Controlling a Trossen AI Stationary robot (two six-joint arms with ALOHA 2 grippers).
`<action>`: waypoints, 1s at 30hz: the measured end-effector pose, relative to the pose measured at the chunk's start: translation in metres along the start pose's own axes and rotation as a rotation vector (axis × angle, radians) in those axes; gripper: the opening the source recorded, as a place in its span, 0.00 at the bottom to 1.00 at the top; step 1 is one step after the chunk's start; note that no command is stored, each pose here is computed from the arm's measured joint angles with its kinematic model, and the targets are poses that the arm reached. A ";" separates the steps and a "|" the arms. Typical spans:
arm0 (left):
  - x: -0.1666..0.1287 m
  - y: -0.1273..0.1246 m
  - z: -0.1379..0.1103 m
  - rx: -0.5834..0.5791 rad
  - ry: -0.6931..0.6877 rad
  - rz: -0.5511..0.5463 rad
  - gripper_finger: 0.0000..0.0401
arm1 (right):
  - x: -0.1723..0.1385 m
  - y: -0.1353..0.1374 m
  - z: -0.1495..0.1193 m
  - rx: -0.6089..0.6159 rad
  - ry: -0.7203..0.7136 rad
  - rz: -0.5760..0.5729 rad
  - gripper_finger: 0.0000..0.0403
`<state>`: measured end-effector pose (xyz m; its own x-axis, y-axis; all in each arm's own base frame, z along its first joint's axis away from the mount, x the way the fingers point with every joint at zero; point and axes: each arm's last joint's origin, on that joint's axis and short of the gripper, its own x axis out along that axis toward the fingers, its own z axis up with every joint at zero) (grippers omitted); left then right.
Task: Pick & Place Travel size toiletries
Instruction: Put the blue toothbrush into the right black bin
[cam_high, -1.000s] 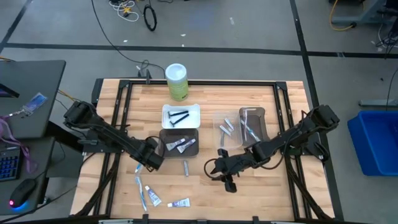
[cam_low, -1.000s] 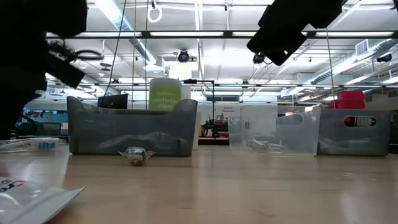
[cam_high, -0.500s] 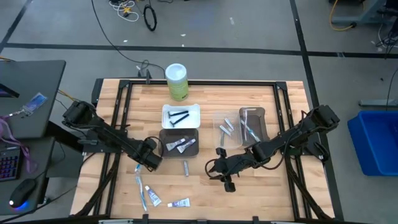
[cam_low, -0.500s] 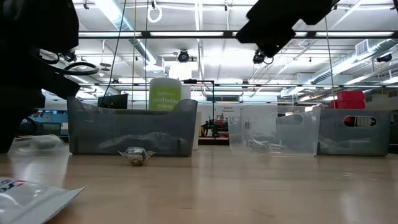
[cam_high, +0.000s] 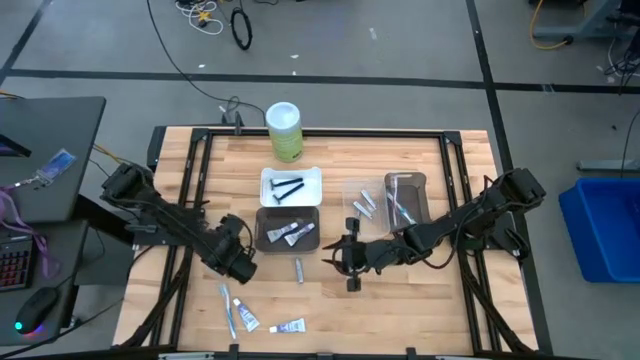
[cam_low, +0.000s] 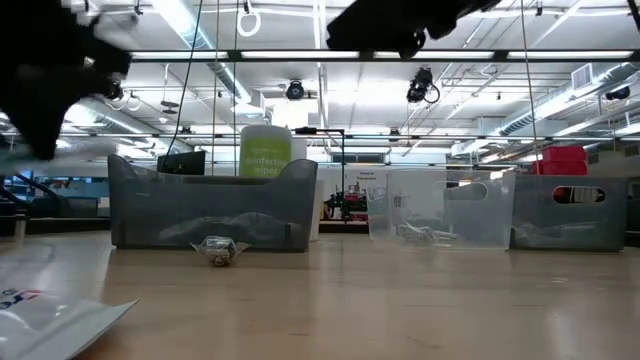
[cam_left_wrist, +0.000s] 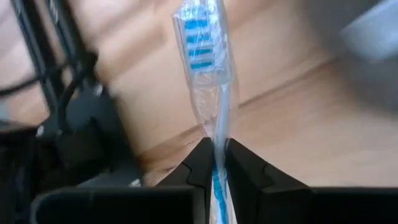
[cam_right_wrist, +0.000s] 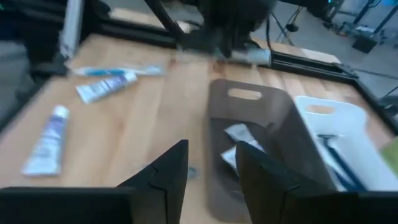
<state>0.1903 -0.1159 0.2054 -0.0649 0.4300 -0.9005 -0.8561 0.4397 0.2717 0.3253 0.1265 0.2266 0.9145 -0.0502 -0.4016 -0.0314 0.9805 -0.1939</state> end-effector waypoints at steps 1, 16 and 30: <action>-0.011 -0.003 0.001 -0.010 -0.046 -0.042 0.09 | 0.001 -0.002 -0.001 -0.029 0.007 -0.003 0.37; -0.113 -0.046 0.021 -0.060 -0.906 -0.528 0.09 | 0.019 -0.046 0.015 0.343 -0.172 0.107 0.62; -0.116 -0.071 0.070 -0.085 -0.968 -0.501 0.11 | 0.035 -0.055 0.019 0.395 -0.357 0.135 0.52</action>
<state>0.2947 -0.1417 0.3146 0.6998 0.6714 -0.2439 -0.7077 0.6980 -0.1092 0.3667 0.0741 0.2402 0.9951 0.0808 -0.0577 -0.0666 0.9740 0.2165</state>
